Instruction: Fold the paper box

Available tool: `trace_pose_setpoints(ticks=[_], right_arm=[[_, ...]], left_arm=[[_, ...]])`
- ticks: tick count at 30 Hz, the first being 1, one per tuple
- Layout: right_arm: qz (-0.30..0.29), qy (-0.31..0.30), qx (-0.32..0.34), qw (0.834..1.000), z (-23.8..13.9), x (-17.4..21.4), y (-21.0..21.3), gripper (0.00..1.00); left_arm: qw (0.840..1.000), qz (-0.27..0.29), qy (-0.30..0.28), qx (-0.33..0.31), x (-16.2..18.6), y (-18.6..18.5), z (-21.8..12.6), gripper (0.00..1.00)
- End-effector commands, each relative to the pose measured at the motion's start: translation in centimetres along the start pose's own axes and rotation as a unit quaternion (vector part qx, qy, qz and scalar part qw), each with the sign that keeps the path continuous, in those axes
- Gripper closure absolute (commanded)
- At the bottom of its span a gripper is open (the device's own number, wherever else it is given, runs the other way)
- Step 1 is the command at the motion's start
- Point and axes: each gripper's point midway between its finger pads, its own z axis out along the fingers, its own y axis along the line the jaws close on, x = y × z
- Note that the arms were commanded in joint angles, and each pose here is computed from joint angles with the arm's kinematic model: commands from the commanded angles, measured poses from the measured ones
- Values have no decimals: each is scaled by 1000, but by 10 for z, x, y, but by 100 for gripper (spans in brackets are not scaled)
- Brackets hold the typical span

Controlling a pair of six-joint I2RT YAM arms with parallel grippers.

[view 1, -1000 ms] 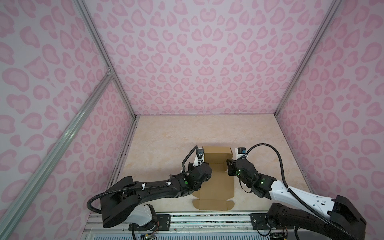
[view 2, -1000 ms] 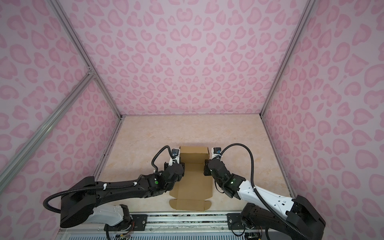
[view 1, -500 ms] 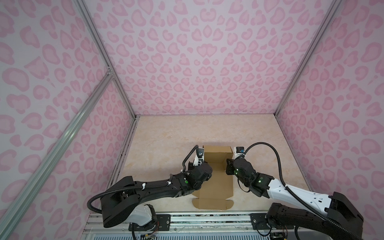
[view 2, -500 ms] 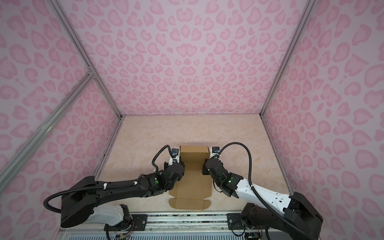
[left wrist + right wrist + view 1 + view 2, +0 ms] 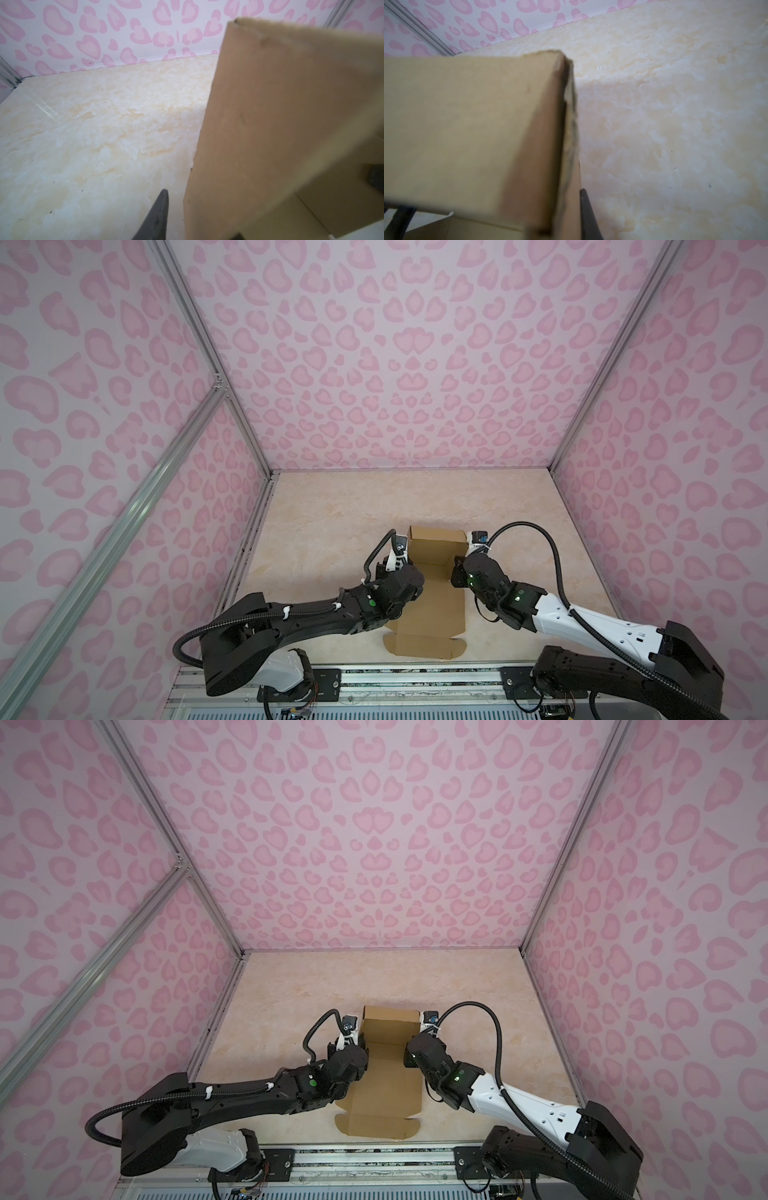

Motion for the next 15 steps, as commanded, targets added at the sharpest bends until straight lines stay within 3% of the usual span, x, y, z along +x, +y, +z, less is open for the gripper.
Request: trace_pose_setpoints(ticks=[1,15], right_arm=[[-2,5,17,1000,1,2,-5,94],[-24,59,31,998,6,2,9,95]], left_arm=[[1000,-10,-8,14,-10,-4,-4,60],[996,-39,-15,83,-35,-25,-17,48]])
